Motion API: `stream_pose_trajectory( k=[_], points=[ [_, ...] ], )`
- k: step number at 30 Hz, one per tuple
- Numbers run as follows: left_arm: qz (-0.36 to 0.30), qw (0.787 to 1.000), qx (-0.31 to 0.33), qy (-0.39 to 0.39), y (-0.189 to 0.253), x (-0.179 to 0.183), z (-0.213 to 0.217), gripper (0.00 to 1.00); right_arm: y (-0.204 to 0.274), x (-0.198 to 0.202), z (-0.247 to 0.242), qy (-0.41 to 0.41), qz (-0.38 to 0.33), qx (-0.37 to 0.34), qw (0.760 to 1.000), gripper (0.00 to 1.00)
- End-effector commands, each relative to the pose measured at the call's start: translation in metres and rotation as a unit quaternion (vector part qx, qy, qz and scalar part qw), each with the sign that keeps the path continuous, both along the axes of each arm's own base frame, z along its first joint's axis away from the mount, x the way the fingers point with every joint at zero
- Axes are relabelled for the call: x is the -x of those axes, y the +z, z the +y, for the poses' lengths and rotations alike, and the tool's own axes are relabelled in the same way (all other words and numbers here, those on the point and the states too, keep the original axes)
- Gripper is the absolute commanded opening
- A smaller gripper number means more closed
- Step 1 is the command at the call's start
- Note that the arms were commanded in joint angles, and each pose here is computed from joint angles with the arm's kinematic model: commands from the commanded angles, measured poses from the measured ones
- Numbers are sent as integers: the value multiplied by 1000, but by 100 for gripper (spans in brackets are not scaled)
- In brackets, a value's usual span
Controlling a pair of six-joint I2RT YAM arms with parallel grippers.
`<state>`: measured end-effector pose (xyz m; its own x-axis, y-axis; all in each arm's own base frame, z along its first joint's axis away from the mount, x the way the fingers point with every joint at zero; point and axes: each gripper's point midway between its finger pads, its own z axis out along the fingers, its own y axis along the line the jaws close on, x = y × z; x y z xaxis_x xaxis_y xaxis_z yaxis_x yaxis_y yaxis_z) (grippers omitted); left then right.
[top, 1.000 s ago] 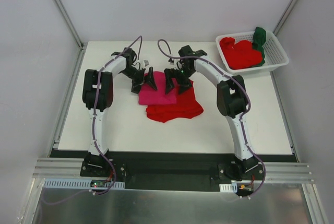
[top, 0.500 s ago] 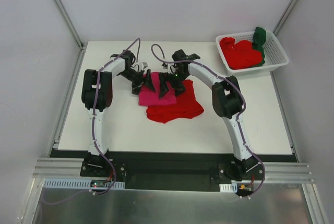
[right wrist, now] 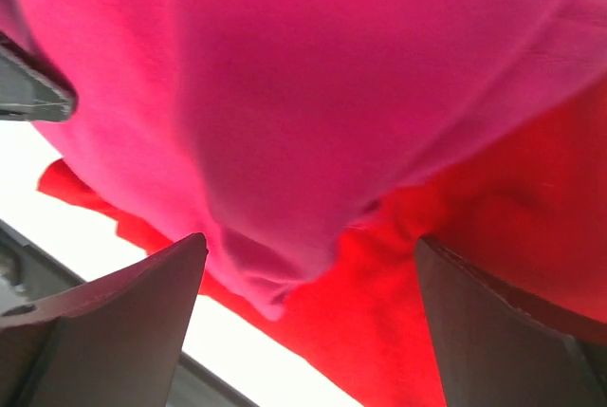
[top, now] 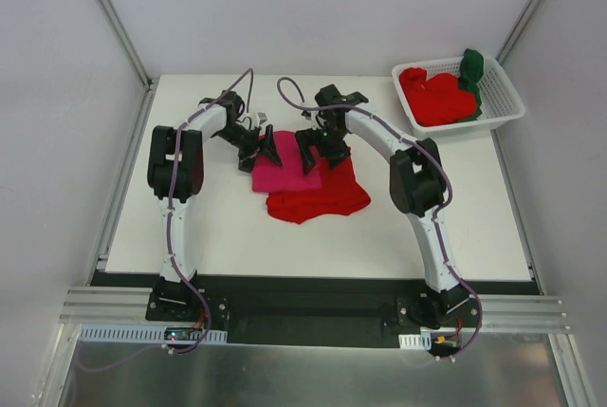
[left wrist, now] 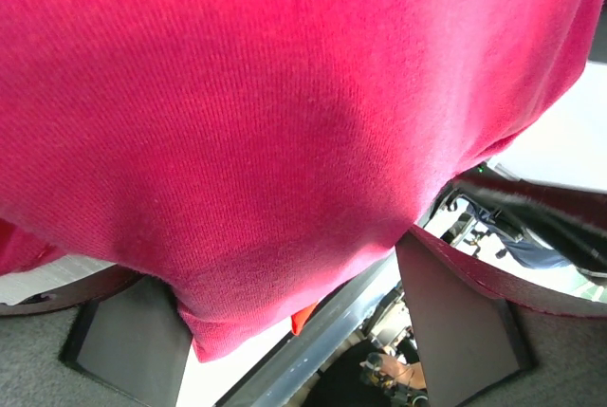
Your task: Fold and stack the t-shirts
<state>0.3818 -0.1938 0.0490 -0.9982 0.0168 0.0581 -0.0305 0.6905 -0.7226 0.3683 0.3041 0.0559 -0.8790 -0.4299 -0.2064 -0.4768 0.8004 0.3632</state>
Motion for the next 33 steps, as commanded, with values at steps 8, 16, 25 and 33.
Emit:
stream_pose_trajectory(
  k=[8,16,25,33],
  points=[
    [-12,1000,5,-1,16,4,5,79,15,-23,5,-14,-40,-13,999,95],
    [-8,1000,9,-2,17,8,4,80,4,-17,26,-15,-4,-54,998,94],
    [-8,1000,10,-2,16,6,4,80,5,-3,44,-17,50,-114,992,90],
    [-4,999,36,-2,22,2,-4,80,22,-5,58,-14,57,-158,986,86]
  ],
)
